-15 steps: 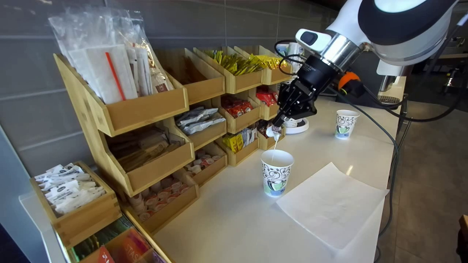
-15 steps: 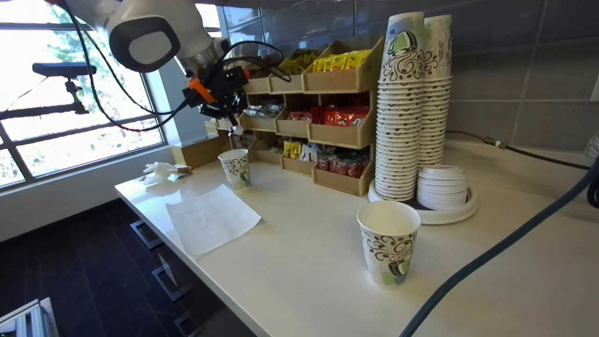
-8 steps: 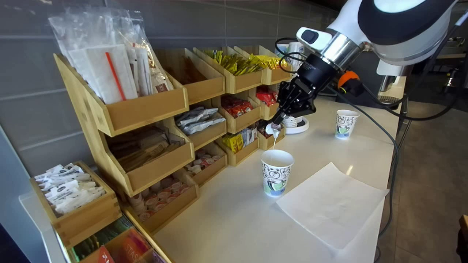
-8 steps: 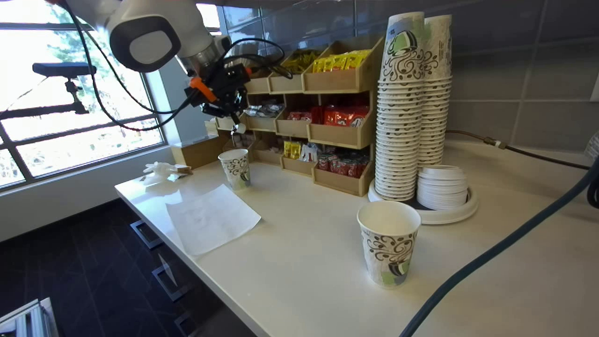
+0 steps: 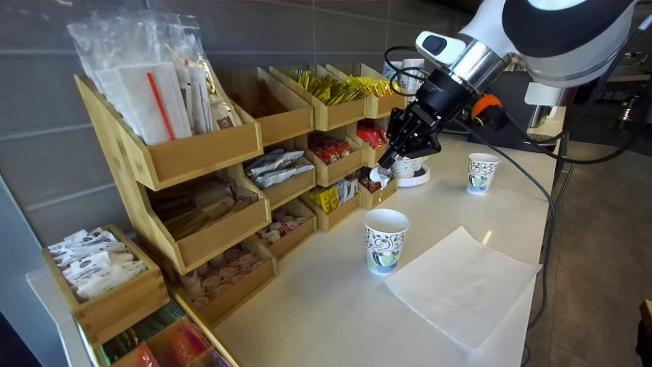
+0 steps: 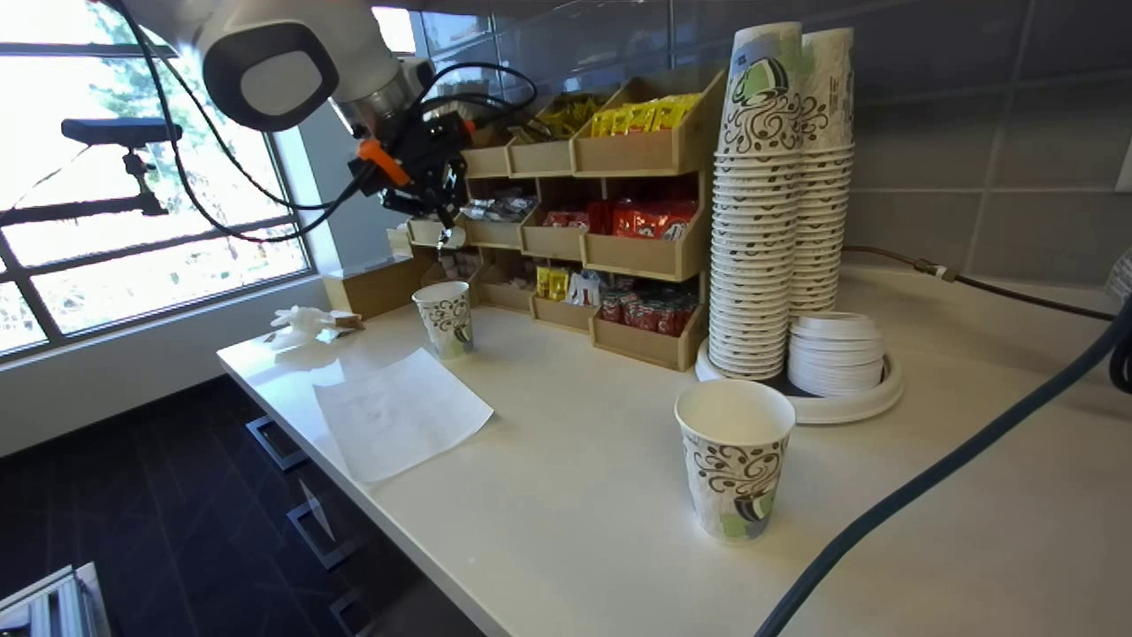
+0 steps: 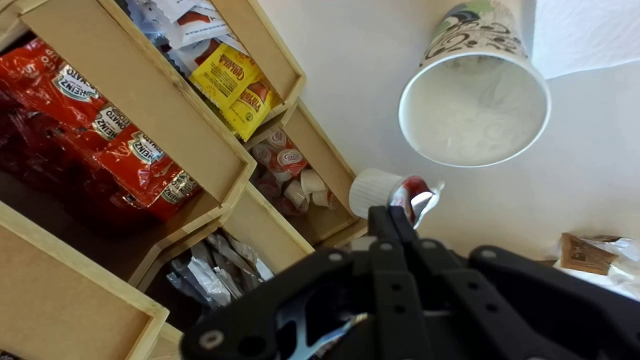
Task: Lift the milk from the plain paper, pour it in the cup and then put it back on the plain paper
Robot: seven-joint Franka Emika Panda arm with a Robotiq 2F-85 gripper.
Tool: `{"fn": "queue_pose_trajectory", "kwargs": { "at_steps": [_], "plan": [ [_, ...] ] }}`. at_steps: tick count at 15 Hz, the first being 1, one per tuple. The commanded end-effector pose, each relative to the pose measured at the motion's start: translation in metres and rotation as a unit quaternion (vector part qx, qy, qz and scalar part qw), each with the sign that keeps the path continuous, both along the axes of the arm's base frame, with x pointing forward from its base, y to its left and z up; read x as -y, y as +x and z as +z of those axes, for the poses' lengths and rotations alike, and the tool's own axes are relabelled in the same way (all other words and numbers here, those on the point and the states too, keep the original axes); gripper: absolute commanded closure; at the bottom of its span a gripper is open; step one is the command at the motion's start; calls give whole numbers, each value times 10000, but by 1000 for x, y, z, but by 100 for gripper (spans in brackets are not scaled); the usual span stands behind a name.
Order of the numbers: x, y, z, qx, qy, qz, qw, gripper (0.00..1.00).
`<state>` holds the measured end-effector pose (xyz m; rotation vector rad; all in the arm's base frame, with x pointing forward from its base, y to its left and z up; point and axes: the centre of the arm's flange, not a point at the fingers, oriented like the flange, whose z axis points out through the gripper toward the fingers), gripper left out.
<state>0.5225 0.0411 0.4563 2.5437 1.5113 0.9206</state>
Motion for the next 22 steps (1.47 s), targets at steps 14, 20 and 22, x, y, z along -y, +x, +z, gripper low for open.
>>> {"fn": "queue_pose_trajectory", "kwargs": {
  "at_steps": [14,20,22],
  "plan": [
    [3,-15,4,170,-32,155,9997,100],
    [5,-17,2,41,16,193,9998,100],
    [6,-18,1,-31,44,202,9998,100]
  ]
}}
